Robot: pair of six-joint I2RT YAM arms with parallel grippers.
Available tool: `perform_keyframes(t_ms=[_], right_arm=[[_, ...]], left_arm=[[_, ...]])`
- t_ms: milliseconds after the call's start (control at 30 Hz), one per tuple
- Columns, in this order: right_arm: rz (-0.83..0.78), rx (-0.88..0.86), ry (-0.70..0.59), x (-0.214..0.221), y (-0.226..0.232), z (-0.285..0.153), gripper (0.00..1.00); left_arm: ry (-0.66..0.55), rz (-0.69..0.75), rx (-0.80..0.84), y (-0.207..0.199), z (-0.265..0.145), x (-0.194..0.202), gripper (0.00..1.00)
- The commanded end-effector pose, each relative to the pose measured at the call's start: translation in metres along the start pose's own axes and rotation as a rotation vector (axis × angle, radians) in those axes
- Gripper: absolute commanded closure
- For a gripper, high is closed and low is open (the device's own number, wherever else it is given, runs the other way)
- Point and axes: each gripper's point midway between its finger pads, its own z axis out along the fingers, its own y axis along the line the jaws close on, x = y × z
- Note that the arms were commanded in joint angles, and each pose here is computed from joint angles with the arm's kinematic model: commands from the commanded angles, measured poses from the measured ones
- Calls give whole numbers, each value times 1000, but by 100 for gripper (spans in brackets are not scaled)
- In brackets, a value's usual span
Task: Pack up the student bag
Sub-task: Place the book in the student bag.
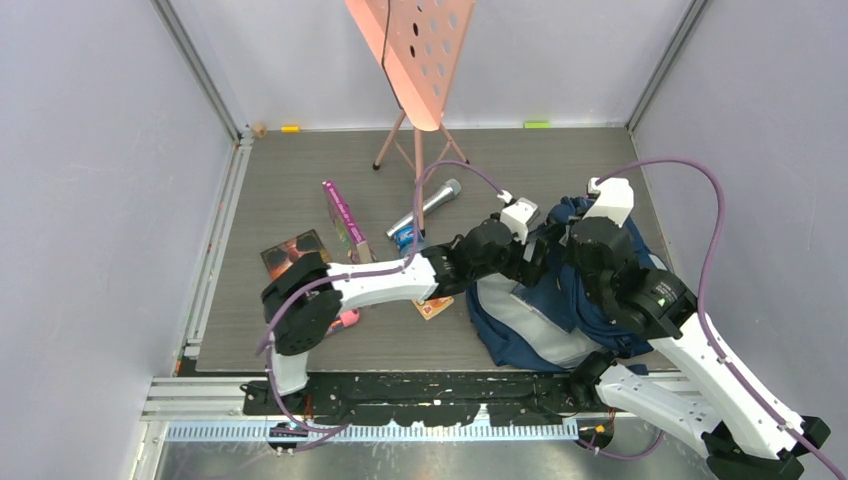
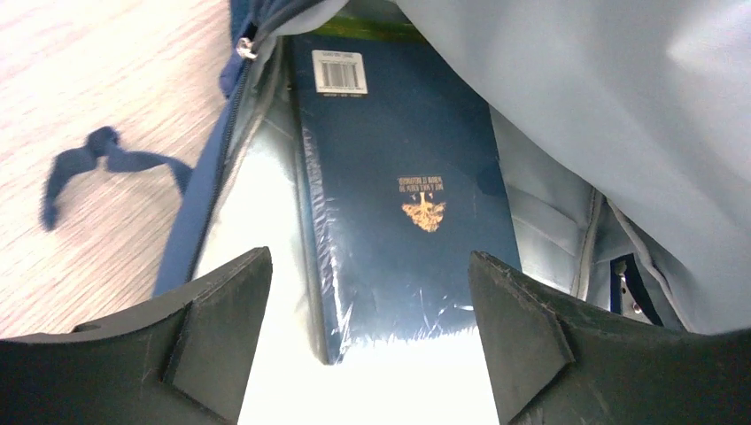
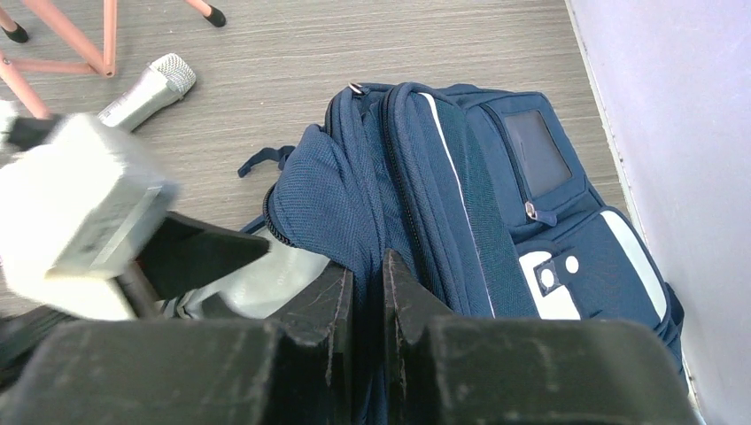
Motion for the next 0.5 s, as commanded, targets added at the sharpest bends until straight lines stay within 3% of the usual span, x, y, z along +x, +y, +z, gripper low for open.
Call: perform_keyframes(t_ms=[0, 100, 200, 467], right_arm=[[89, 43, -124, -32, -12, -8, 100], [83, 67, -128, -32, -17, -8, 100], [87, 74, -134, -31, -21, -10, 100], [75, 80, -126, -28, -20, -7, 100]], left_arm=[[-155, 76, -100, 10, -46, -55, 14], [-147, 152, -216, 30, -85, -71, 7], [-62, 215, -347, 61, -124, -66, 1], [136, 101, -496, 147, -212, -59, 0]])
